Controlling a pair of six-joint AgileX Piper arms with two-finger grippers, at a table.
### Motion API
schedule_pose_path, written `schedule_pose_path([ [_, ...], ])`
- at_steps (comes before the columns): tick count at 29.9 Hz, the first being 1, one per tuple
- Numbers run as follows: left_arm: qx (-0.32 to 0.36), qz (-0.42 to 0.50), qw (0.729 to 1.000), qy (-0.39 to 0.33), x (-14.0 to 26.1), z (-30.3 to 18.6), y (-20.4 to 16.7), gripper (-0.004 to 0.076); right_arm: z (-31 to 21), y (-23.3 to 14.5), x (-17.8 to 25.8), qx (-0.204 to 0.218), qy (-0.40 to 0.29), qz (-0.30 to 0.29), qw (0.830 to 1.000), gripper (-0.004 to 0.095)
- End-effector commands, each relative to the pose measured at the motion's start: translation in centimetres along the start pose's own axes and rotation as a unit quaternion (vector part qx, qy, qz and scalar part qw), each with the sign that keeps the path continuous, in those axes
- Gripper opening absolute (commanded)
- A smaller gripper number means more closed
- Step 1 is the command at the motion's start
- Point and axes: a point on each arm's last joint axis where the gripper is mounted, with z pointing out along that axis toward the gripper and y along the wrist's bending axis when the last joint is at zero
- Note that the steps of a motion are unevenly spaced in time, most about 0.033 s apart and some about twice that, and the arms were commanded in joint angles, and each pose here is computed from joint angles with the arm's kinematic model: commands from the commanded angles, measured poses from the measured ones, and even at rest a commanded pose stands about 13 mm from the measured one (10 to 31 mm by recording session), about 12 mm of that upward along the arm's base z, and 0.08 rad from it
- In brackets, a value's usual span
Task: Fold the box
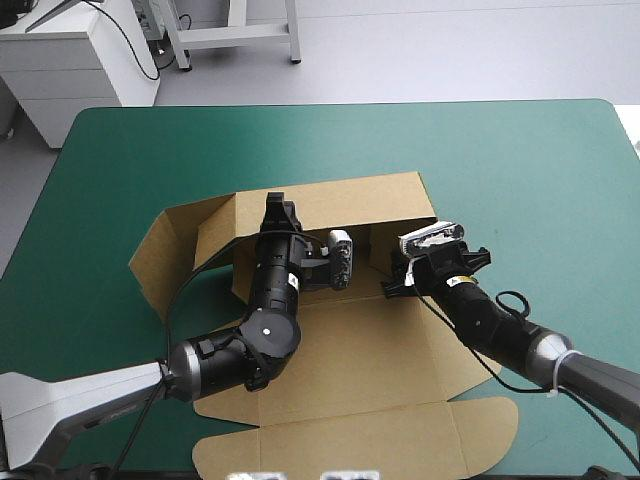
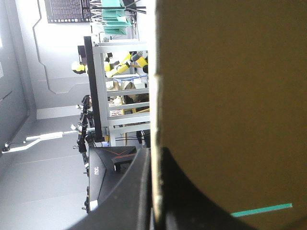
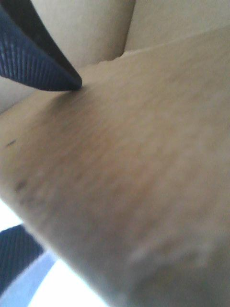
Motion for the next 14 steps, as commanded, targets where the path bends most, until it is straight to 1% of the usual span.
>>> schedule_pose_path([
  [1, -0.050, -0.010, 0.999, -0.005, 0.36, -0.92, 2.37, -0.0008, -0.57, -0.24, -2.37, 0.006, -0.074, 0.020, 0.997, 0.0570],
  [2, -0.050, -0.010, 0.999, -0.005, 0.36, -0.92, 2.37, -0.0008, -0.59, -0.25, -2.49, 0.006, -0.081, 0.027, 0.996, 0.0518],
  [4, -0.050, -0.010, 0.999, -0.005, 0.36, -0.92, 2.37, -0.0008, -0.61, -0.26, -2.59, 0.006, -0.086, 0.035, 0.996, 0.0382],
  [8, -0.050, -0.011, 0.999, -0.004, 0.38, -0.92, 2.38, -0.0008, -0.59, -0.16, -2.47, 0.000, -0.079, 0.035, 0.996, -0.0014],
  [14, -0.050, -0.014, 0.999, -0.004, 0.38, -0.92, 2.38, -0.0008, -0.57, 0.13, -2.05, -0.015, -0.054, 0.046, 0.997, -0.0020],
])
